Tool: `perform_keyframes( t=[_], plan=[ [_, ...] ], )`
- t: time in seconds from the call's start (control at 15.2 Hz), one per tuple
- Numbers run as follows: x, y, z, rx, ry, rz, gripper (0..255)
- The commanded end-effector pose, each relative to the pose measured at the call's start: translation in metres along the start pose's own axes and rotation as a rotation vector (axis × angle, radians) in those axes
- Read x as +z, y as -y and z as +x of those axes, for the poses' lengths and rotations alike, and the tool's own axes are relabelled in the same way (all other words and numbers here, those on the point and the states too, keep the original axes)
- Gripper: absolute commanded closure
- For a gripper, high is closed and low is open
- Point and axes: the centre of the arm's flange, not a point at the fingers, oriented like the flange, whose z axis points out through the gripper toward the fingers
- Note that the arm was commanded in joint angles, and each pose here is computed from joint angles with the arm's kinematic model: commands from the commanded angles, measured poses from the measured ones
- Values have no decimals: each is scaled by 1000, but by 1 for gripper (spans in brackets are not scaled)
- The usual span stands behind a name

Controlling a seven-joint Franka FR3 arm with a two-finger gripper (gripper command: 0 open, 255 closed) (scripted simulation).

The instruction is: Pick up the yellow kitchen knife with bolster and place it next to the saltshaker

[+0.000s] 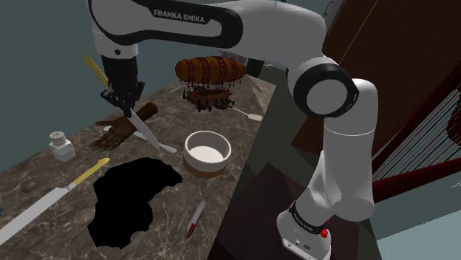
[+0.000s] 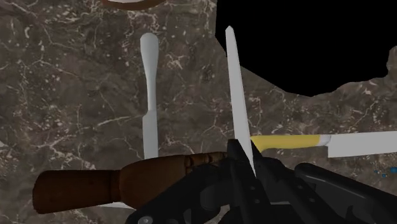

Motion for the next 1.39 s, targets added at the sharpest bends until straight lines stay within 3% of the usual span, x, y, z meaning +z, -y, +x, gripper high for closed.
perform_keyframes(
  t=[0.0,1.32],
  plan=[
    [7,5,4,1,-1,0,255],
    [112,2,15,1,-1,0,255]
  ],
)
